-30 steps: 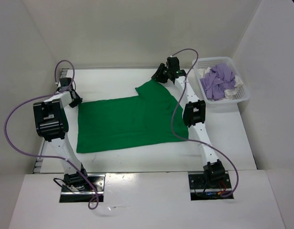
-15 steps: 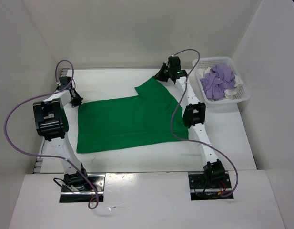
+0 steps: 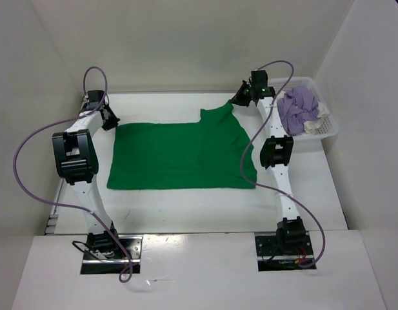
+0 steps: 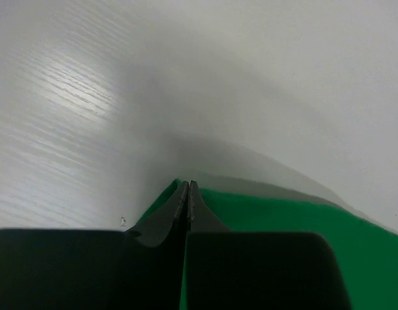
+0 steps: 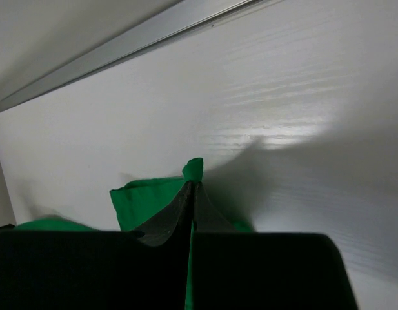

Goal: Fold and stack the t-shirts
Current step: Grap the side of the flattened tshirt furthest away from the robot with both arms

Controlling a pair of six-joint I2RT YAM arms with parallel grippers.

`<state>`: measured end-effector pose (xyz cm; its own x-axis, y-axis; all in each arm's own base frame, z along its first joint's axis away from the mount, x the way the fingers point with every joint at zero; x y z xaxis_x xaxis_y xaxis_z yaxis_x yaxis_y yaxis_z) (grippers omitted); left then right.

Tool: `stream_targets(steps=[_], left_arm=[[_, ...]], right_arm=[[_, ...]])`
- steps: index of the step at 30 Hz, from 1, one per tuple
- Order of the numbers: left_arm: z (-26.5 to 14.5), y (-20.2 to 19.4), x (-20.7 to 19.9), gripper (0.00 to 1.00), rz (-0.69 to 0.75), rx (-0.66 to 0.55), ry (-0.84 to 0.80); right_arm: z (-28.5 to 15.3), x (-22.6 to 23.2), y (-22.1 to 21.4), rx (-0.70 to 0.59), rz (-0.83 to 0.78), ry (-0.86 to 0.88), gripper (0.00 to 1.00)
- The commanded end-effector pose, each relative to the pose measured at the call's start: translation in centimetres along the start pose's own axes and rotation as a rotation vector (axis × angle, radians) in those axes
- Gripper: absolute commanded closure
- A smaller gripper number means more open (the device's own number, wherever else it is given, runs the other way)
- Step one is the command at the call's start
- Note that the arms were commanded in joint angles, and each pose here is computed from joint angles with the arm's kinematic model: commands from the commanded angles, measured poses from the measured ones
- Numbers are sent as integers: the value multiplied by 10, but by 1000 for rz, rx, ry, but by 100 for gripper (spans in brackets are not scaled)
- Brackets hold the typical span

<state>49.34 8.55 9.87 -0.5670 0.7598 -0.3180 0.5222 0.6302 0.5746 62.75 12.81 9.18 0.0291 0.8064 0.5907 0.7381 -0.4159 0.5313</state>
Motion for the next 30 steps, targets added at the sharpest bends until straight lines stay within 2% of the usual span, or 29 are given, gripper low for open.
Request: stream_targets(steps=[1,6,9,12,14,20,25,30], left_arm=[[-8,0,-9,100,-5,-6,-41],[-26,-9,-2,100,-5,-15,-47],[-42,-13,-1,100,-14,-28,-70],[-50,-19,4,100,-4,-30,-58],[-52,-18,14,100,-17,-30,-43],[-56,-15,25,100,-57,-35,-35],[-65,-9,23,100,-63,-53,-61],[-71,-13,24,100,-80,-52,-74]], right_arm=[[-50,39,25,-28,-80,32,100],[-77,55,27,3,-104,44,100],[-105,76,31,-11,-177,32,100],[-111,79,-5,89,-198,10,100],[-121,86,1,8,-212,39,100],[-152,59,-47,78,-192,-48,100],[-193,60,-58,31,-201,-95,100],[-218,43,-92,54,-171,-144,100]])
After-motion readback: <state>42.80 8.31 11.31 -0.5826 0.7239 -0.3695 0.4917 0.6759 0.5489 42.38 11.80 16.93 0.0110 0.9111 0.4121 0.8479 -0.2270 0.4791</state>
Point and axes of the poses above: each gripper's point midway between its finger pads, its own z axis out along the fingers, its own x axis along the line the jaws close on, y = z × x, the point moved 5 cm from there along -z, back along the fingers, and after that the axes turned 5 degrees about -z, right-handed, at the moved point
